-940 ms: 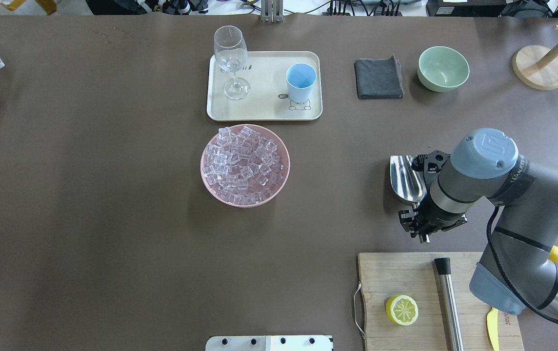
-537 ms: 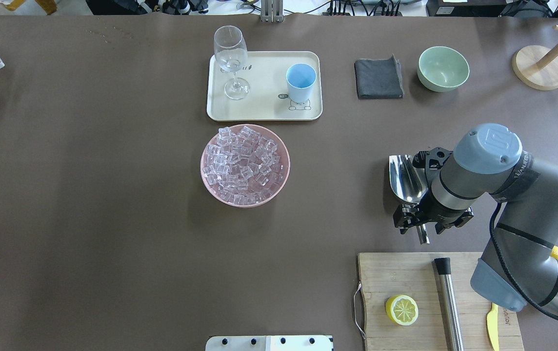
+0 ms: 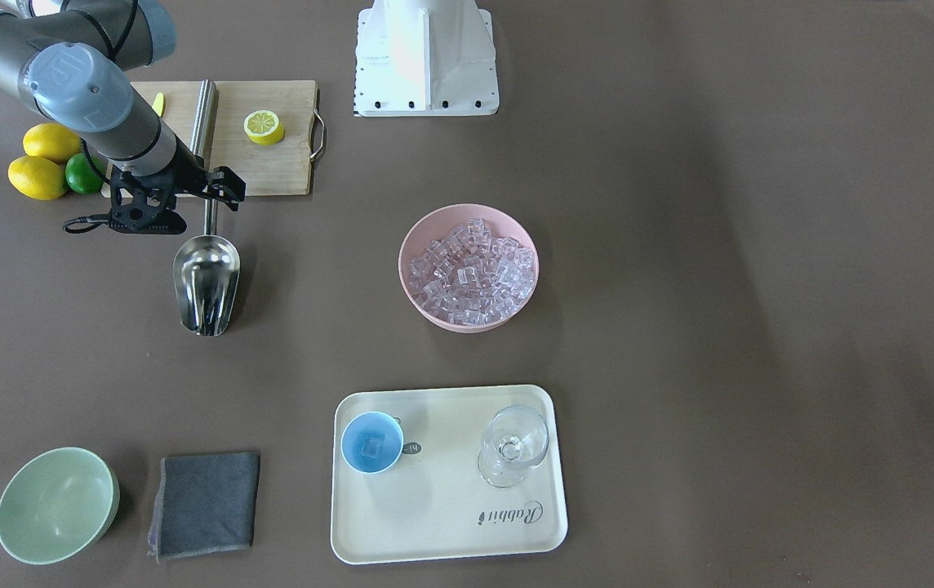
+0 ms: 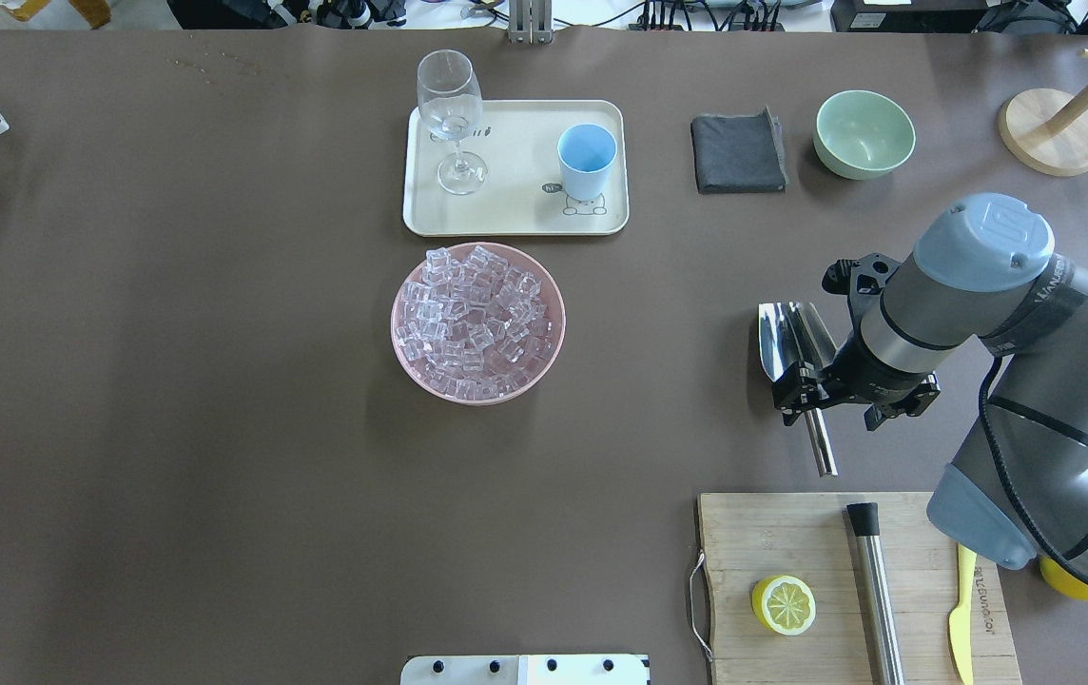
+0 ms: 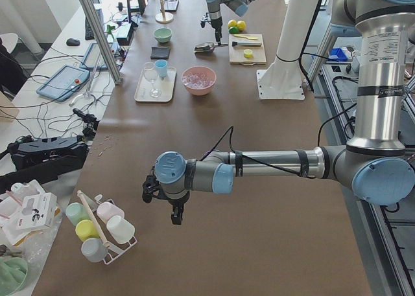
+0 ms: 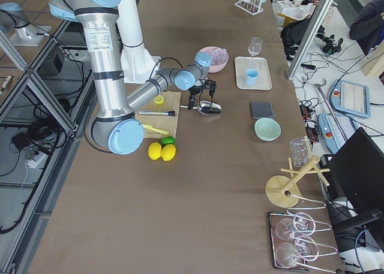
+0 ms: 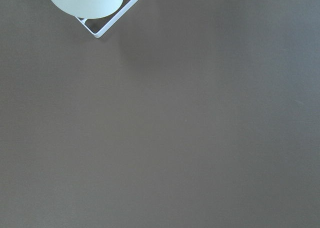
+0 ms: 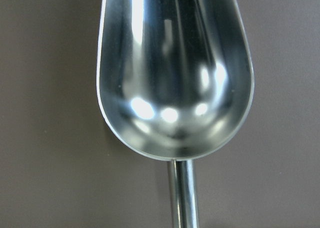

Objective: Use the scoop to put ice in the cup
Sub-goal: 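Lower the scoop back onto the table beside the bowl with the right gripper, then open the right gripper and withdraw it from the scoop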

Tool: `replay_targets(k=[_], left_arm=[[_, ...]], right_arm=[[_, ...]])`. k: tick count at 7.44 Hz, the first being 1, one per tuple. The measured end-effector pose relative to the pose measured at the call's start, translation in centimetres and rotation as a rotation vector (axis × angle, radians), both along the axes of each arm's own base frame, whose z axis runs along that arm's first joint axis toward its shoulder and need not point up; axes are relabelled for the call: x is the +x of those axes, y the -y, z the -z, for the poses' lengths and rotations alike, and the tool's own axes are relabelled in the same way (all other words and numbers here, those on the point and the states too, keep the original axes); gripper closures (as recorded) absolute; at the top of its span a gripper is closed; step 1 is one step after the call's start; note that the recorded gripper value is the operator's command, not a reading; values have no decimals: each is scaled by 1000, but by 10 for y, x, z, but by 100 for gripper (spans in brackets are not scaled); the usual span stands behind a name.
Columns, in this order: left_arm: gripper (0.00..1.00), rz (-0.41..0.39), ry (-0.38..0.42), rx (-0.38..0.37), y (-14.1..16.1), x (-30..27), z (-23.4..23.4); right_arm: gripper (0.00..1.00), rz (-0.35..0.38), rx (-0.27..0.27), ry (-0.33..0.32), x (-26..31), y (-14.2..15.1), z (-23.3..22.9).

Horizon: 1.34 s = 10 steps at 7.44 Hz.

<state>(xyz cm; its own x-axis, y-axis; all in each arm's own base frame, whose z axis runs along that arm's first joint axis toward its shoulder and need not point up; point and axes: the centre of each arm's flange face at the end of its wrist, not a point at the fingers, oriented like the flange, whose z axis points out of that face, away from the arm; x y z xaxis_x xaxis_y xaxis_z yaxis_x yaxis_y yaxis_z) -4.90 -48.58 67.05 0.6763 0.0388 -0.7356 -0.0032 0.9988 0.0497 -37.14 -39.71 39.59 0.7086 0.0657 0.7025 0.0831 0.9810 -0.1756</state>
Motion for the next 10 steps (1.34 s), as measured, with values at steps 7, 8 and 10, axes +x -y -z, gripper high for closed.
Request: replay_targets(k=[7,8,10], left_arm=[[2,3,2,-19,-1,1,-7],[2,3,3,-36,-2,1,-15],[2,4,7,-75,-6,0,-35]], right_arm=[[0,23,200,-7,109,69,-21],[0,16,205,-19,126,72,-24],[0,6,212,-36,159,76,-39]])
